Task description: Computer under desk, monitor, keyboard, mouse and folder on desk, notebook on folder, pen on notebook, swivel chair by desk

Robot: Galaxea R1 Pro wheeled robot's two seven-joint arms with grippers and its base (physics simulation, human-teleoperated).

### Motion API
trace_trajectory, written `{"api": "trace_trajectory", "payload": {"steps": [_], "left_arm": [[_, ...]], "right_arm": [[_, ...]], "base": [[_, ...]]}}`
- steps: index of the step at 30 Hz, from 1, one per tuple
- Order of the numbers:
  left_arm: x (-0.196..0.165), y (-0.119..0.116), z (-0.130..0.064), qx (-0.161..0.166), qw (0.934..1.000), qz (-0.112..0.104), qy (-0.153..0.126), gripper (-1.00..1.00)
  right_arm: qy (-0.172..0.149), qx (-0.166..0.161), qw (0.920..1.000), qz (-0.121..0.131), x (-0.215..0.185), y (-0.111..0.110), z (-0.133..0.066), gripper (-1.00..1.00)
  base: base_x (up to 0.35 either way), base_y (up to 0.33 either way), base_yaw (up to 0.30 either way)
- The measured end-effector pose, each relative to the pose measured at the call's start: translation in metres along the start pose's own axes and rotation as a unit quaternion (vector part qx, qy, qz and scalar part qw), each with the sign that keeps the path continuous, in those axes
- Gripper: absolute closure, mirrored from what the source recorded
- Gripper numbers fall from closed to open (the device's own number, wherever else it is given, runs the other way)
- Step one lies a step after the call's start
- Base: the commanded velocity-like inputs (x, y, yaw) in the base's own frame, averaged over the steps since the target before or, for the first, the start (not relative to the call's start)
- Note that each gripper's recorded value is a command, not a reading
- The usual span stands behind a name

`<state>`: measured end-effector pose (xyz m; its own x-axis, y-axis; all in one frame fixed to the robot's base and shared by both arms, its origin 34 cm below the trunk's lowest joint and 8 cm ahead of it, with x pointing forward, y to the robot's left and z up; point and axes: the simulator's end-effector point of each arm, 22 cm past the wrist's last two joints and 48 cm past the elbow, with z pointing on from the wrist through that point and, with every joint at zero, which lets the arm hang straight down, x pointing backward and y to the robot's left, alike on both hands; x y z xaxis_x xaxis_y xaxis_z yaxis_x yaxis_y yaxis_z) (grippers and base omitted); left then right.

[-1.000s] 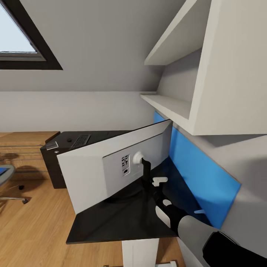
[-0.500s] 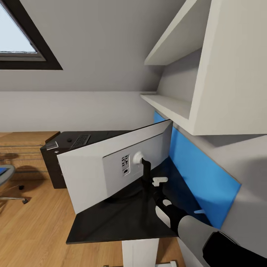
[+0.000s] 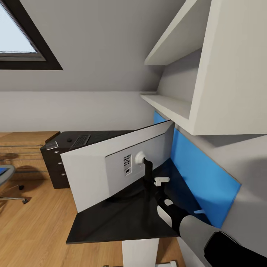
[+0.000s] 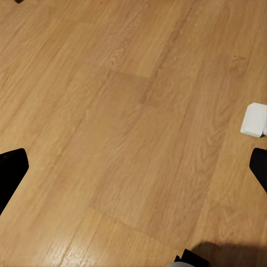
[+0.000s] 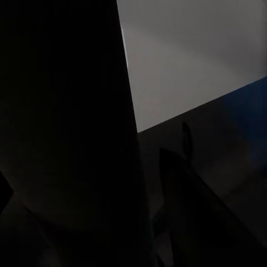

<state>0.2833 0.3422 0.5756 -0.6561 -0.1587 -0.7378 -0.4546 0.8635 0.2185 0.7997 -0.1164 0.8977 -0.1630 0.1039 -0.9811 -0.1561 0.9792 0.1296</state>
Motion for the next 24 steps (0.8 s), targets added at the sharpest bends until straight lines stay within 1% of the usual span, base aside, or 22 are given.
{"api": "trace_trajectory", "payload": {"steps": [13,18,20,21,22,23,24], "left_arm": [[0.000,0.001,0.000,-0.001,1.0000,0.000,0.000,-1.00],[-0.003,0.019,0.006,-0.020,0.9998,-0.003,-0.002,-1.00],[-0.007,0.045,0.013,-0.055,0.9981,-0.026,-0.003,-1.00],[-0.014,0.056,0.019,-0.070,0.9966,-0.042,-0.007,-1.00],[-0.018,0.063,0.022,-0.078,0.9957,-0.050,-0.010,-1.00],[-0.027,0.081,0.034,-0.101,0.9921,-0.074,-0.008,-1.00],[-0.036,0.098,0.059,-0.116,0.9862,-0.109,0.045,-1.00]], "right_arm": [[-0.001,0.000,1.0000,0.000,0.000,-0.001,0.000,1.00],[-0.001,0.000,1.0000,0.001,0.000,-0.001,0.000,1.00],[-0.001,0.000,1.0000,0.001,0.000,-0.001,0.000,1.00],[-0.001,0.000,1.0000,0.000,0.000,-0.001,0.000,1.00],[-0.001,0.000,1.0000,0.000,0.000,-0.001,0.000,1.00],[-0.001,0.000,1.0000,0.000,0.000,-0.001,0.000,1.00],[-0.001,0.000,1.0000,0.000,0.000,-0.001,0.000,1.00]], "base": [[0.000,0.000,0.000],[0.000,0.000,0.000],[0.000,0.000,0.000],[0.000,0.000,0.000],[0.000,0.000,0.000],[0.000,0.000,0.000],[0.000,0.000,0.000]]}}
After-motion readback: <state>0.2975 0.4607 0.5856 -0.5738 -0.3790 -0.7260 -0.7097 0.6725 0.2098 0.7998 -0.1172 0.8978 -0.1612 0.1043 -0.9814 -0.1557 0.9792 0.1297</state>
